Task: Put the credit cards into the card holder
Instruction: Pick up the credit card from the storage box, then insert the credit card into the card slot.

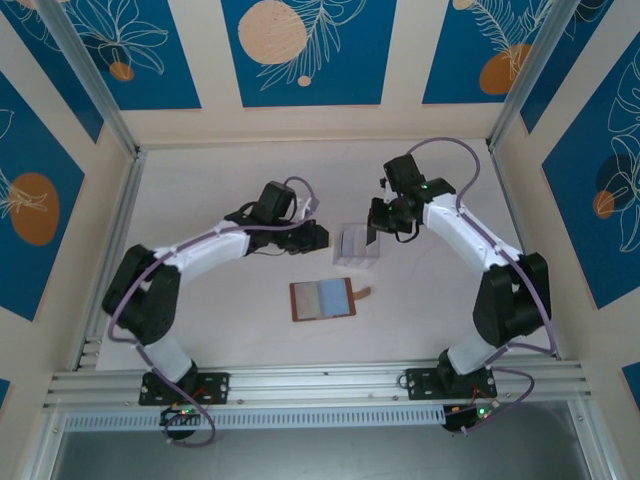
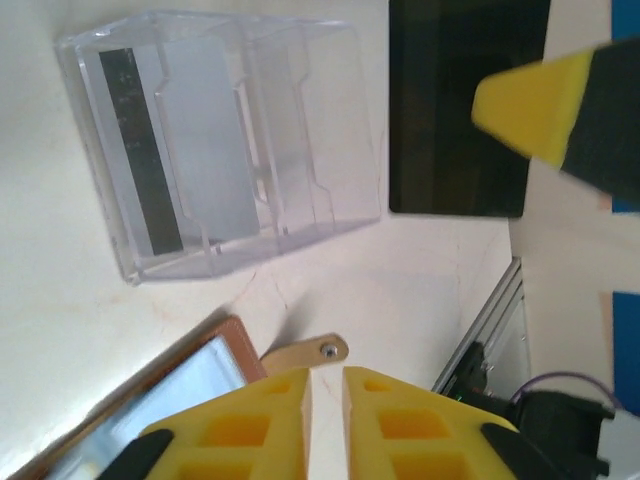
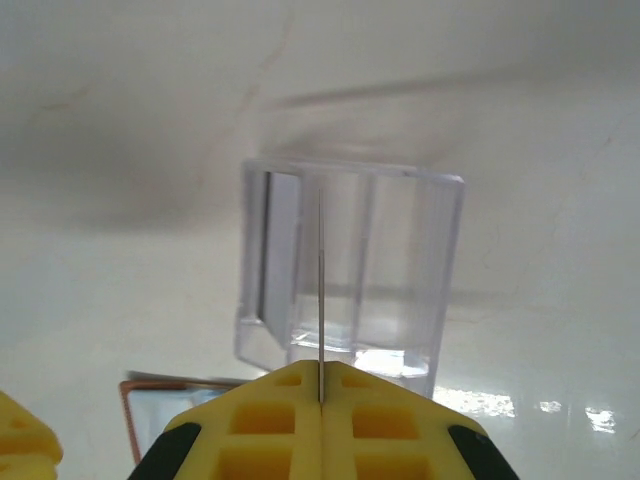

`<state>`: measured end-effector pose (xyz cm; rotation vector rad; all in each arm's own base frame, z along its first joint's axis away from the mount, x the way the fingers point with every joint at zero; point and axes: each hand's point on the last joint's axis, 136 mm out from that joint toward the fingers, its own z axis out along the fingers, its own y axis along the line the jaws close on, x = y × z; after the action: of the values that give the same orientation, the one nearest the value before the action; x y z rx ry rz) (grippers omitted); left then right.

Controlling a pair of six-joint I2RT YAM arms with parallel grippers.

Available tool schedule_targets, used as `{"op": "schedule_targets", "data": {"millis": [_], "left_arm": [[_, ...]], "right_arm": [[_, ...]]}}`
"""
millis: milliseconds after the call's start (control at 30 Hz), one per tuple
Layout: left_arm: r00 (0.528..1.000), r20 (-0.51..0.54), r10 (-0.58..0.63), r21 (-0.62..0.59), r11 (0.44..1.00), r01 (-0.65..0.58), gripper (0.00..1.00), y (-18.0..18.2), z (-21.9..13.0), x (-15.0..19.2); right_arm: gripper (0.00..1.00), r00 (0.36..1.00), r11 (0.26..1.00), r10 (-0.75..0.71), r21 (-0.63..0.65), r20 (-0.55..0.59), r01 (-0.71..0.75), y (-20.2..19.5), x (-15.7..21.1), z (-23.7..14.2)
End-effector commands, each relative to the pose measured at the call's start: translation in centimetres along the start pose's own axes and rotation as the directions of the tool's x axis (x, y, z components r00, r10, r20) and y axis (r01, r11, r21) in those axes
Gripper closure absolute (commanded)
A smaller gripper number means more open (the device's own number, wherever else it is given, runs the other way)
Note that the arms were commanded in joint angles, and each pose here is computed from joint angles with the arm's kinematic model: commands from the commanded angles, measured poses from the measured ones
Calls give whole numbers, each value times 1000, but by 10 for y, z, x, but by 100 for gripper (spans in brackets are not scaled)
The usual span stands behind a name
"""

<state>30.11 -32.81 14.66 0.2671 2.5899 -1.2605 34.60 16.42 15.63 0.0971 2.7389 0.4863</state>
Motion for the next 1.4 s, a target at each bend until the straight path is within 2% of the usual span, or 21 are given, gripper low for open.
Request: {"op": "schedule_targets", "data": {"millis": [0,200,400,600,867,1367], "left_arm": [[995,-99,-16,-166,986,-1,79,48,-5,48],[982,-188,-31,-280,960,-23,75,83,-1,100],[974,-226,-1,-343,936,-79,73,95,10,116],[969,-247,4,-440,890,-116,73,116,11,129],[967,-255,10,-522,841,-146,73,132,9,141],[965,-261,-14,-534,835,-132,76,140,12,154]], "right_arm": [[100,995,994,-98,-45,34,100,29,11,-20],[100,975,949,-220,-228,25,219,80,55,-6],[100,971,890,-232,-392,54,234,102,93,9],[100,975,878,-220,-430,24,209,104,114,34],[100,982,893,-190,-417,-4,171,98,127,59],[100,995,923,-93,-377,-33,74,76,141,83]]}}
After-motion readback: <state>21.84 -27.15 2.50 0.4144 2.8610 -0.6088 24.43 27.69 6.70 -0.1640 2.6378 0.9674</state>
